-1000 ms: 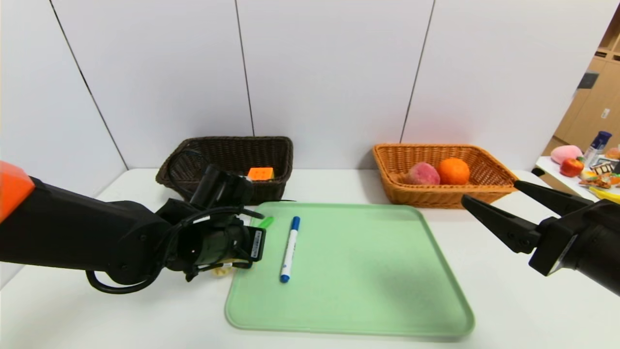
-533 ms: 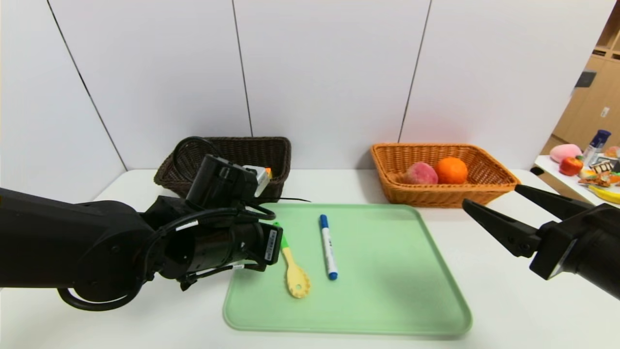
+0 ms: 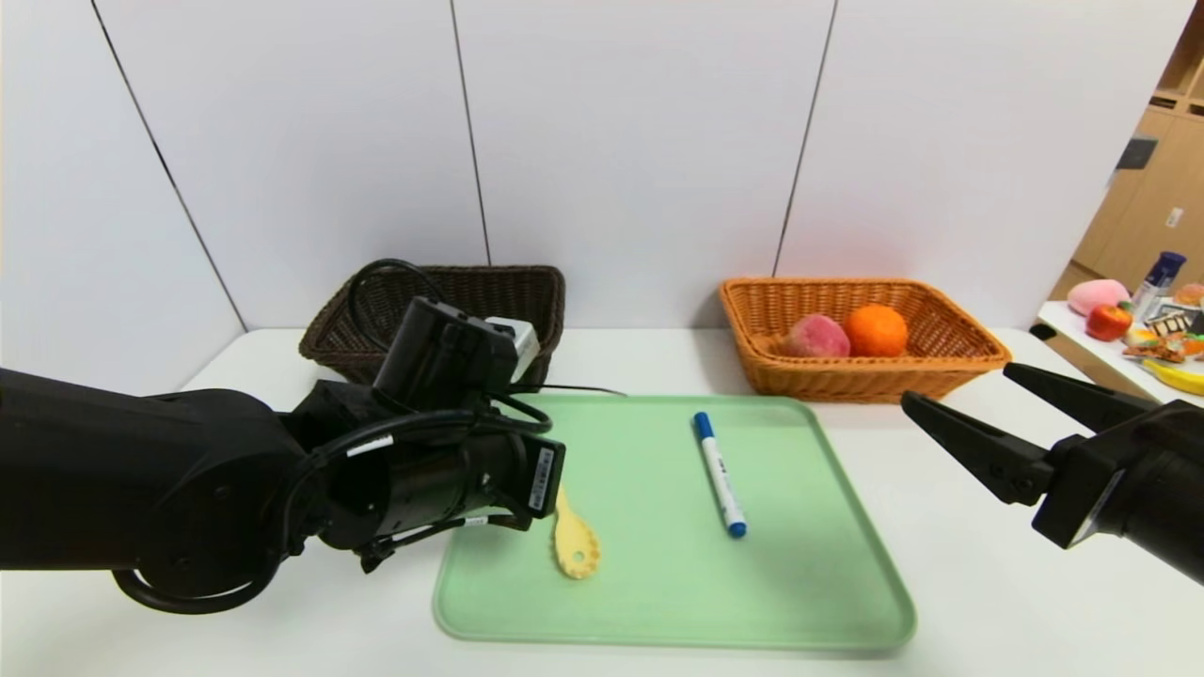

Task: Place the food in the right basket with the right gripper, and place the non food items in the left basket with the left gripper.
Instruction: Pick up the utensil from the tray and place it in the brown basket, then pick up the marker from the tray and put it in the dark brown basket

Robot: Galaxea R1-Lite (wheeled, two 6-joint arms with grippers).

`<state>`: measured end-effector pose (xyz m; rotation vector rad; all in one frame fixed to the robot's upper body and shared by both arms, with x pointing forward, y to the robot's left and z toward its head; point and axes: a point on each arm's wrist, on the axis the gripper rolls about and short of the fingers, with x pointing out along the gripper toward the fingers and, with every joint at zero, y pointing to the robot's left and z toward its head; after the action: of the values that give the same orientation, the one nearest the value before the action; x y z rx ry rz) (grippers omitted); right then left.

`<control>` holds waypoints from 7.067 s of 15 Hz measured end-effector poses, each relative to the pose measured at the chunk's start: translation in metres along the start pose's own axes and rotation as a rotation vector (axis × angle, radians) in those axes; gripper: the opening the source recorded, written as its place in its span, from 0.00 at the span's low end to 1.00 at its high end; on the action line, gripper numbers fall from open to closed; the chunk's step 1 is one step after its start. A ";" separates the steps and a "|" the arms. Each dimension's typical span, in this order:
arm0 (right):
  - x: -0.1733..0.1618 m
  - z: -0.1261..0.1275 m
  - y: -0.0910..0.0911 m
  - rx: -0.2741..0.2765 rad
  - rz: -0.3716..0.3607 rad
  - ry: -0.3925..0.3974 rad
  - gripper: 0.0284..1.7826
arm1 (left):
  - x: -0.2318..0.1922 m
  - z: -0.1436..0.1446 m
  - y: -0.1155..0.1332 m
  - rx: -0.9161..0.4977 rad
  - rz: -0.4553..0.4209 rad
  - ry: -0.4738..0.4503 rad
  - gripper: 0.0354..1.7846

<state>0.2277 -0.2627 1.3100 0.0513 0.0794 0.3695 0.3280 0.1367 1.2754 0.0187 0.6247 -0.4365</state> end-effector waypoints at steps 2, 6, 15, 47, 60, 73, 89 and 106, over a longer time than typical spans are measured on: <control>-0.001 -0.001 0.000 0.000 0.002 0.000 0.96 | 0.005 -0.002 -0.002 0.004 0.030 -0.002 0.32; -0.001 -0.002 0.000 -0.001 0.001 0.003 0.96 | 0.020 -0.004 -0.008 -0.016 0.042 0.010 0.58; -0.003 -0.003 -0.004 -0.017 -0.023 0.008 0.96 | 0.050 -0.013 -0.023 -0.083 0.151 0.032 0.84; -0.012 -0.012 -0.007 -0.017 -0.027 0.021 0.96 | 0.075 -0.035 -0.030 -0.087 0.322 0.131 0.55; -0.014 -0.010 -0.007 -0.016 -0.027 0.010 0.96 | 0.062 -0.036 -0.032 -0.073 0.307 0.131 0.40; -0.016 -0.014 -0.008 -0.021 -0.028 0.019 0.96 | 0.033 -0.011 -0.045 -0.063 0.268 0.014 0.08; -0.016 -0.018 -0.009 -0.013 -0.004 0.041 0.96 | 0.093 0.133 0.135 0.013 0.558 -0.276 0.09; 0.063 -0.003 0.002 -0.030 0.004 0.173 0.96 | 0.015 0.129 0.111 -0.065 0.497 -0.397 0.86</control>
<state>0.2852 -0.2384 1.3033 -0.0100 0.2449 0.3781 0.4557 0.2128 1.3593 0.0239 0.2257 0.0648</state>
